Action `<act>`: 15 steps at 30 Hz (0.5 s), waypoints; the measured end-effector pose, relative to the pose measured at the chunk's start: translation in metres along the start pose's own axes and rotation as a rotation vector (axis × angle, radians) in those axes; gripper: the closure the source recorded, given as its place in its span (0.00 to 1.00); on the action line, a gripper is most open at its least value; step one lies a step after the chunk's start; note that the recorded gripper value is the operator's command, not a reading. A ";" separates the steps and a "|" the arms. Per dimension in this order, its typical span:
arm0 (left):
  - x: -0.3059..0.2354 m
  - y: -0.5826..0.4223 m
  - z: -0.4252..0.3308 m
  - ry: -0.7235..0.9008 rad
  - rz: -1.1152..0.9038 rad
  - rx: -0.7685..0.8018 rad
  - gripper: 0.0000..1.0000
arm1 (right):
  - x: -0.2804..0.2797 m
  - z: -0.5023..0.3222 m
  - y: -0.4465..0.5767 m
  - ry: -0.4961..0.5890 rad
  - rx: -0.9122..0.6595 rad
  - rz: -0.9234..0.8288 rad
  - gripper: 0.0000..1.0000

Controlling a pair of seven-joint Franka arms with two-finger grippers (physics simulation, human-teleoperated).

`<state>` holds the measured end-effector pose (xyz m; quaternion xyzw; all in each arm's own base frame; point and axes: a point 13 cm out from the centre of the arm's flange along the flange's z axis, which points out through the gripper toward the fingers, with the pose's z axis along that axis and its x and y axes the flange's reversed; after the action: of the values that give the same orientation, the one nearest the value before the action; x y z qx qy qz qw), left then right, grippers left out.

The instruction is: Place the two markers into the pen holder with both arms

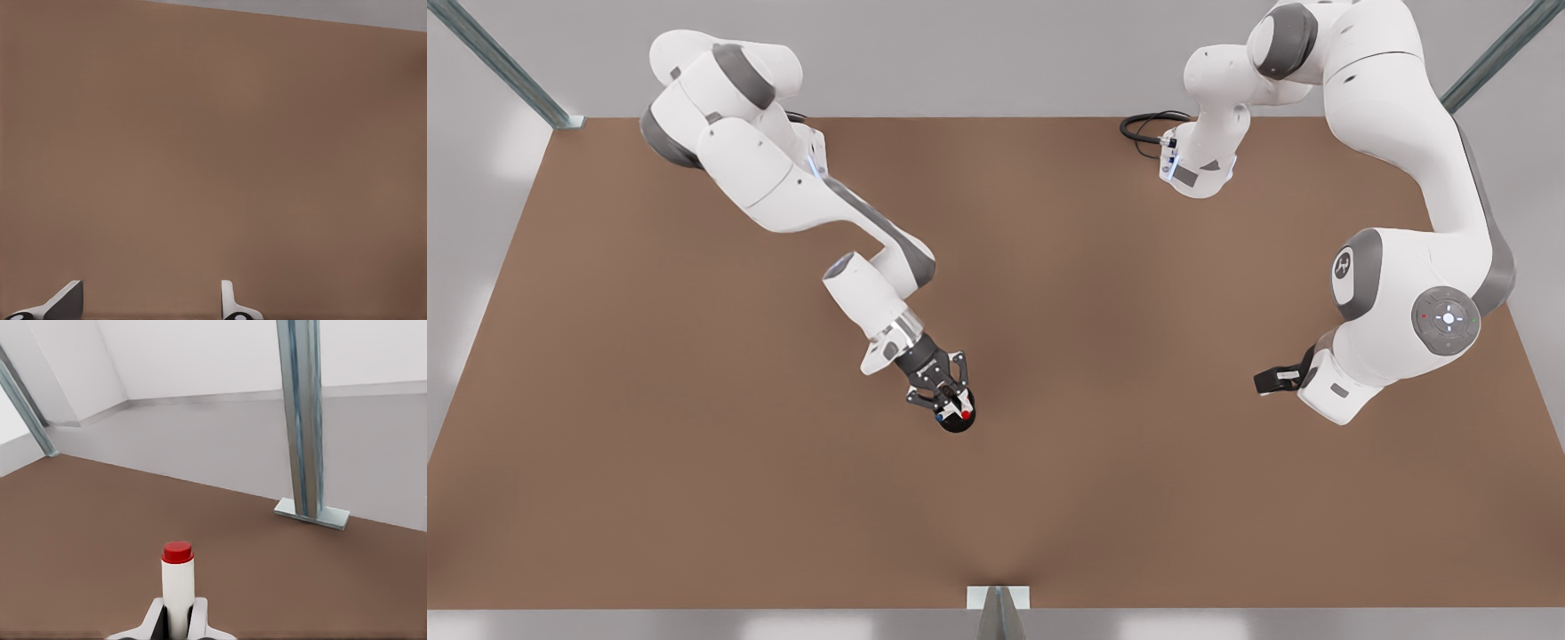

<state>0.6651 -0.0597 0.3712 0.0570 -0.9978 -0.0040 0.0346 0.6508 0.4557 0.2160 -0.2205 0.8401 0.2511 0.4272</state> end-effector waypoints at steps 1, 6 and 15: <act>0.000 0.000 0.000 0.000 -0.001 0.000 0.00 | 0.003 0.001 -0.002 0.004 0.002 -0.004 0.79; 0.000 0.000 0.000 0.000 -0.007 0.000 0.00 | 0.024 0.002 -0.004 0.036 -0.001 -0.020 0.79; 0.000 0.004 -0.001 0.001 -0.019 0.003 0.00 | -0.083 -0.049 -0.018 -0.056 0.069 -0.035 0.00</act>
<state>0.6646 -0.0556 0.3724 0.0663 -0.9972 -0.0030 0.0350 0.6757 0.4248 0.3056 -0.2133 0.8320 0.2207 0.4620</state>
